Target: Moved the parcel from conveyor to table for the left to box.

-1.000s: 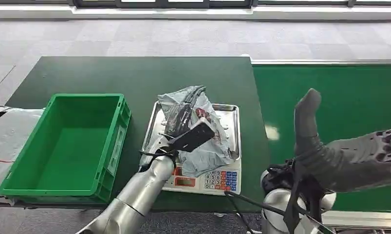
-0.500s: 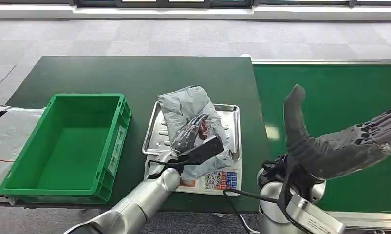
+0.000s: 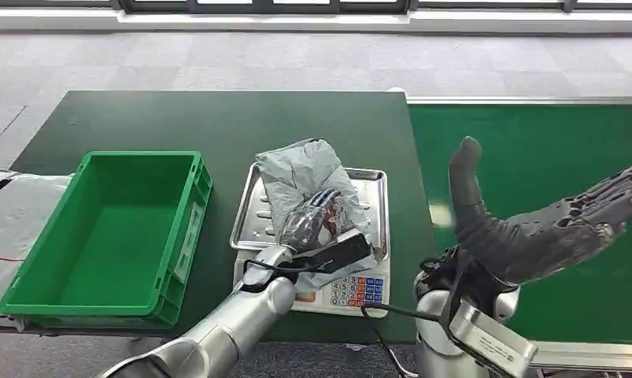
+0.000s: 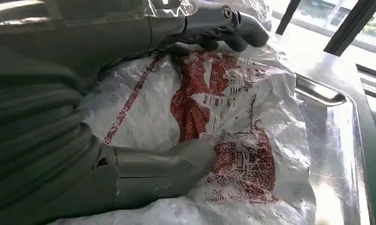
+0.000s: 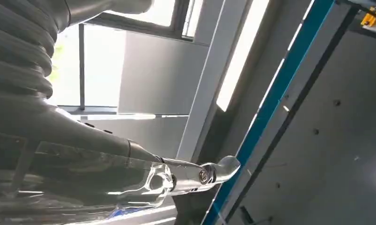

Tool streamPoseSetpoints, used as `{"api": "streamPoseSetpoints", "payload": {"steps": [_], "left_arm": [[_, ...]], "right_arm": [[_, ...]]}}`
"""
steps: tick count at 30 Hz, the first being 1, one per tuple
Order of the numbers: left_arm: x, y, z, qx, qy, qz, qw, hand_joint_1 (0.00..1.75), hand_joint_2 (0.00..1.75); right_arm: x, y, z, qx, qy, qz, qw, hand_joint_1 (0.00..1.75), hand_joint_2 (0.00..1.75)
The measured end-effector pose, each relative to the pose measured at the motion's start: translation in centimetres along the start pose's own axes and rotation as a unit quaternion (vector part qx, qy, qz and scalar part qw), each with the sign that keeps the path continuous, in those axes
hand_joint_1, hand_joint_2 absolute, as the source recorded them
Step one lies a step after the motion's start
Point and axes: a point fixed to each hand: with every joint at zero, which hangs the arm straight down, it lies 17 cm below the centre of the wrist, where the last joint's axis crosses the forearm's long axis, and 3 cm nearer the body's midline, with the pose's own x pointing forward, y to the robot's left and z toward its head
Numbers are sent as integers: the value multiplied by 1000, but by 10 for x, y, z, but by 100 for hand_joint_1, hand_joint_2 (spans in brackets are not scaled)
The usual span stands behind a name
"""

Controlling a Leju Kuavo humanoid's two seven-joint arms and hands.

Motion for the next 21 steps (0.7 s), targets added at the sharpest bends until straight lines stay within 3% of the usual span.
{"api": "streamPoseSetpoints", "payload": {"steps": [21], "left_arm": [[2,19,-3,38,-7,-12,999,175,175]], "right_arm": [[-7,6,7,12,8,6,1000,0,175]]}}
